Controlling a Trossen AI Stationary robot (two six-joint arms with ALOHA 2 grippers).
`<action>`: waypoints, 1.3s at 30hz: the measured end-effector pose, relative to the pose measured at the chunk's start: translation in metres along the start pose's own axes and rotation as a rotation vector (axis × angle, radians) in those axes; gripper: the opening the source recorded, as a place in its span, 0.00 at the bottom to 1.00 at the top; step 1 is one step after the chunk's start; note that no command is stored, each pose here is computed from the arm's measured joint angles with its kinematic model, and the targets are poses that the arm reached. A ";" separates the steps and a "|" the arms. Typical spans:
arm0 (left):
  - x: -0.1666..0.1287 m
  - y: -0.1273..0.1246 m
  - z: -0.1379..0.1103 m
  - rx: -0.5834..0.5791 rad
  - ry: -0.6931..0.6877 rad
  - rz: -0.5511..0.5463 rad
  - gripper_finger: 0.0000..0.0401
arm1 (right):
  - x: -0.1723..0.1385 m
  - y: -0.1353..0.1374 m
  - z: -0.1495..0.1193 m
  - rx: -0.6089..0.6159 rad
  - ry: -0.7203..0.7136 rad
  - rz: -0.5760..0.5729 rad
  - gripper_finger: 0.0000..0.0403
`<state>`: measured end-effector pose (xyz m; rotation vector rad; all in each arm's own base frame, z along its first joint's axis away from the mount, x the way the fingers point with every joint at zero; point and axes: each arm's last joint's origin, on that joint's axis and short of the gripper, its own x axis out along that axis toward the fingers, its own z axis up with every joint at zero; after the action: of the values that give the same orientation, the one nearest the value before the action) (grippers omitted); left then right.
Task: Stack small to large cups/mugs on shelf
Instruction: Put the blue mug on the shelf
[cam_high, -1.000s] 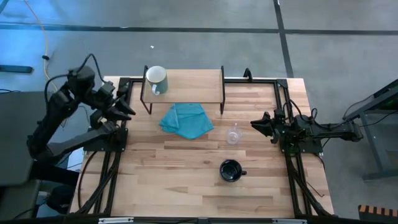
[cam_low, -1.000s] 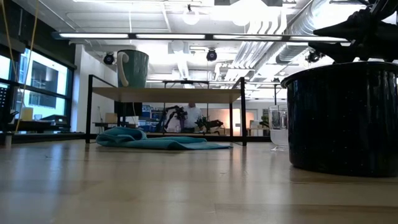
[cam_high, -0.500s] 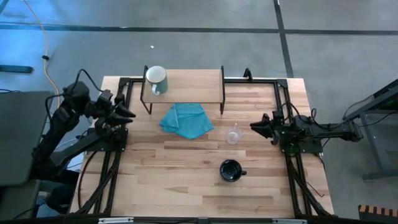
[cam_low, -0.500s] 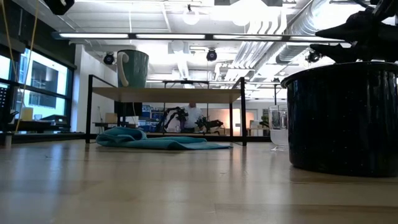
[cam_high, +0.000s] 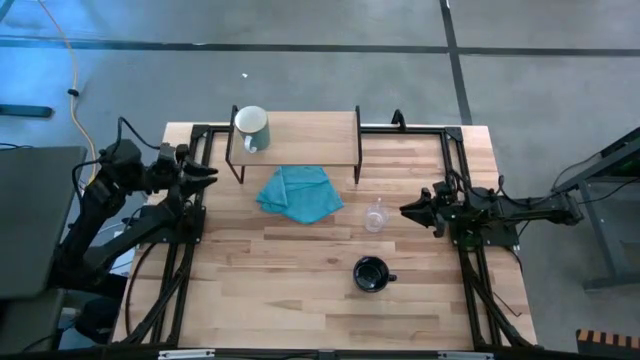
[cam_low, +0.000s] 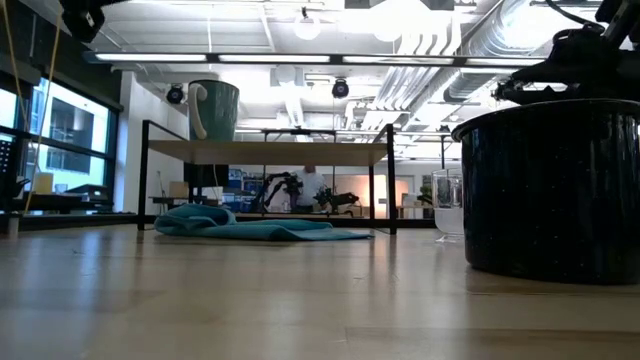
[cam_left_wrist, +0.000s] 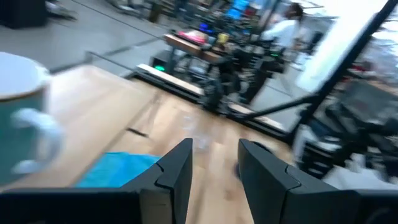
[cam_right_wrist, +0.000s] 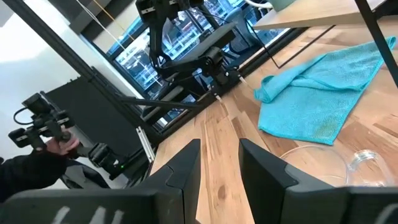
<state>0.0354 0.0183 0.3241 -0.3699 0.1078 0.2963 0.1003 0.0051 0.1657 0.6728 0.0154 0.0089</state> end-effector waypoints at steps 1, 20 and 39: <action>-0.001 0.000 -0.001 0.008 -0.005 0.029 0.29 | 0.000 0.000 0.000 0.000 0.000 0.000 0.25; -0.009 0.020 -0.004 0.171 -0.098 0.742 0.29 | 0.000 -0.002 0.002 -0.098 -0.053 -0.072 0.25; 0.020 0.054 -0.036 -0.006 -0.193 0.823 0.29 | 0.000 -0.002 0.002 -0.069 -0.064 -0.083 0.25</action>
<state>0.0362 0.0584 0.2695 -0.2855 0.0648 1.1420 0.1002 0.0021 0.1659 0.6029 -0.0185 -0.0912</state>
